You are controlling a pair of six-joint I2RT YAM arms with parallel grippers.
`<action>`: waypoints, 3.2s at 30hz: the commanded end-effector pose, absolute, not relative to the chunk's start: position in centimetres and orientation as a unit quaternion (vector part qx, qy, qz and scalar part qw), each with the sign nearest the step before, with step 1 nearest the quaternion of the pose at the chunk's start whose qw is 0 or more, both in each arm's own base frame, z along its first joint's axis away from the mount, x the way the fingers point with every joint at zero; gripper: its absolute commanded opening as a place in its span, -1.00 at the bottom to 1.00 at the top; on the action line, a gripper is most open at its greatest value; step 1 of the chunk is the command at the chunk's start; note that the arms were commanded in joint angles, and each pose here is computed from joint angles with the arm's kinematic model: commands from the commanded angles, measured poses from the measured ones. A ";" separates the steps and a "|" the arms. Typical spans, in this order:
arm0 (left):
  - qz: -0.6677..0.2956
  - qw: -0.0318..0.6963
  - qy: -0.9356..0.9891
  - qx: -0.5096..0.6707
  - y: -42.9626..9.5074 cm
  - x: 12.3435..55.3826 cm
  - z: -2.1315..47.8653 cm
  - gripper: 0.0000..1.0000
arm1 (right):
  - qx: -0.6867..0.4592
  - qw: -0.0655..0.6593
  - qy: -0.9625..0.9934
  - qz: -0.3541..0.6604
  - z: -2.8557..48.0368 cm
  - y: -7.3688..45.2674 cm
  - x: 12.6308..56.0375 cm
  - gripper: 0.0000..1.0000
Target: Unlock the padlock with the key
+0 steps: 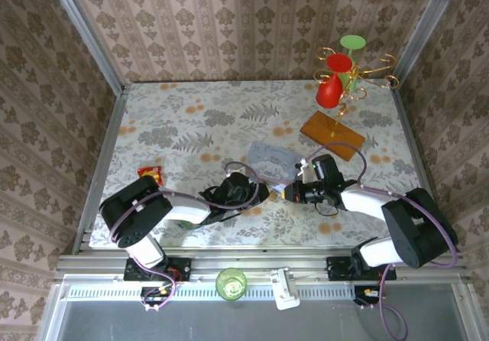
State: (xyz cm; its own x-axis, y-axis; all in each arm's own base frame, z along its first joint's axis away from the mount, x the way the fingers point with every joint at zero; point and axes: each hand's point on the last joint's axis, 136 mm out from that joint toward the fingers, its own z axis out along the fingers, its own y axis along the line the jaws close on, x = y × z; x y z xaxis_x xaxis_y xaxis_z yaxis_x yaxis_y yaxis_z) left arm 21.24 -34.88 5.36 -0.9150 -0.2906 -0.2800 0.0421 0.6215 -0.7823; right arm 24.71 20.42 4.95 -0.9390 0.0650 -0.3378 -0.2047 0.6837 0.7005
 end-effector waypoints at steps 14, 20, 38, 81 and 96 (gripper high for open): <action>-0.502 0.301 0.809 -0.054 -33.3 22.5 19.1 0.14 | -0.166 0.340 0.758 0.532 20.8 22.8 23.9 -1.00; -0.597 0.284 0.738 -0.135 -33.2 22.6 23.4 0.17 | -0.191 0.394 0.712 0.548 25.4 23.3 24.6 -1.00; -0.693 0.239 0.648 -0.208 -33.9 22.5 26.1 0.33 | -0.252 0.401 0.678 0.562 26.7 28.7 23.4 -1.00; -0.568 0.354 0.742 -0.040 -32.8 21.0 27.7 -1.00 | -0.248 0.381 0.701 0.549 24.8 25.6 22.8 -0.02; -0.601 0.372 0.703 0.079 -34.6 19.5 30.4 -1.00 | -0.310 0.344 0.634 0.619 29.4 26.0 20.5 0.08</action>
State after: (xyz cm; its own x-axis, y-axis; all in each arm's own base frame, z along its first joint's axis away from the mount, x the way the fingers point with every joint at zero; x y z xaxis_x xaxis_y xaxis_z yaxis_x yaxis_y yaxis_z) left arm 20.25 -33.91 28.59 -0.7354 -0.3611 -0.5735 0.4819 0.3164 -0.8171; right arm 21.35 25.57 27.27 -0.6152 0.0414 -0.7873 -0.7808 0.1060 0.6157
